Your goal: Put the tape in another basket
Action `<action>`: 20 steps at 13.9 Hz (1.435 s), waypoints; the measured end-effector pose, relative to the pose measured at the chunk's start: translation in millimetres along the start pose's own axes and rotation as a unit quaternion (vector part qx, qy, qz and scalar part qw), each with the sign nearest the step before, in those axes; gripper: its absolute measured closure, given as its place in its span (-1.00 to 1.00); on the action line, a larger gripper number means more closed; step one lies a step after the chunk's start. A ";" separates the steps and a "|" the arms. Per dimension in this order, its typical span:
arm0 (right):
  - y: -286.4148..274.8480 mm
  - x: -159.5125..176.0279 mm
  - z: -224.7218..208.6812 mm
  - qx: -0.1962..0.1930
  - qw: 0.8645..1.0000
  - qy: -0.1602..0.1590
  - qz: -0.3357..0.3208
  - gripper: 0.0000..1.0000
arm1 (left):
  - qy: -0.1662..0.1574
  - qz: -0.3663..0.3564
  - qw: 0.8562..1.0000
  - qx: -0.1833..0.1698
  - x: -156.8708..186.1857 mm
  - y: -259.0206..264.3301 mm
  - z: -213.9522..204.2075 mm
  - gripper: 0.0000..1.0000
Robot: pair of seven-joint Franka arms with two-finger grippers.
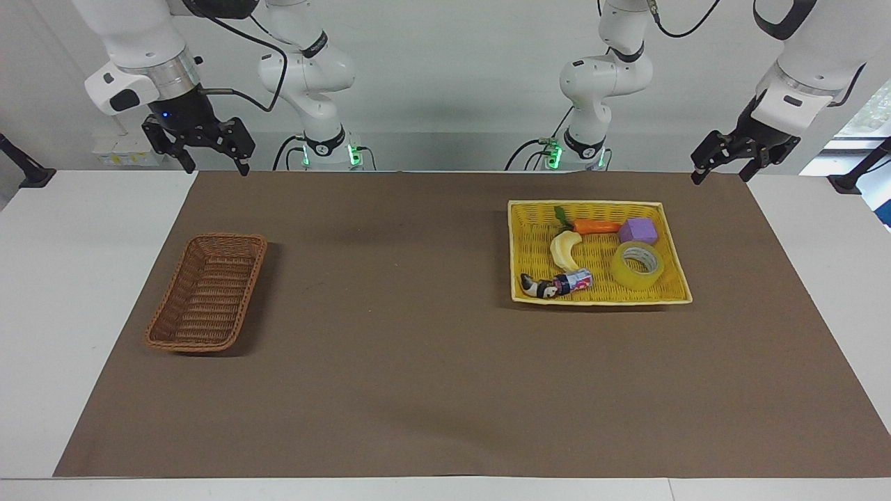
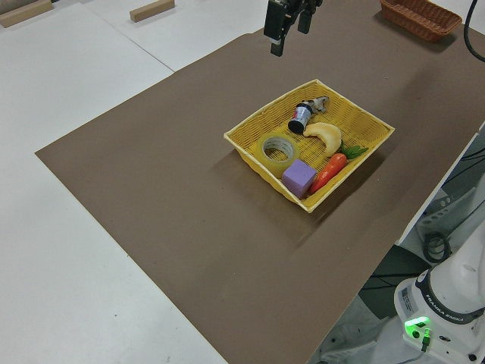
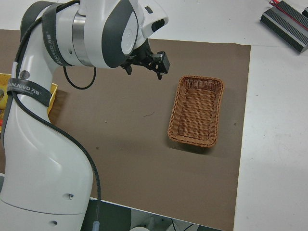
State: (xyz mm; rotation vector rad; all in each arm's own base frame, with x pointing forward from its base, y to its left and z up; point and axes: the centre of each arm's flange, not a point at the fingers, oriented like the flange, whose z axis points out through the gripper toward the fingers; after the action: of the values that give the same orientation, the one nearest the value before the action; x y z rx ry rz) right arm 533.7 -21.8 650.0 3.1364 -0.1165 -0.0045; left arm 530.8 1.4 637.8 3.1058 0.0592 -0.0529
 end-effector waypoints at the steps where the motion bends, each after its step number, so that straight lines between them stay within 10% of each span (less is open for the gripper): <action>1: 0.0 0.0 0.0 0.000 1.000 0.000 0.000 -1.00 | 0.000 0.000 1.000 0.000 -0.1 0.1 0.2 -1.00; 20: 0.0 0.0 0.0 0.000 1.000 0.000 0.000 -1.00 | -0.002 -0.003 1.000 0.000 -2.5 -2.9 1.6 -1.00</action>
State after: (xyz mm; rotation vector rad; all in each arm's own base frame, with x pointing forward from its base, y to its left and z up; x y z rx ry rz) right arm 533.7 -21.8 650.0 3.1364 -0.1165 -0.0045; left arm 528.1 4.1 636.1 3.1059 0.0687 -0.0599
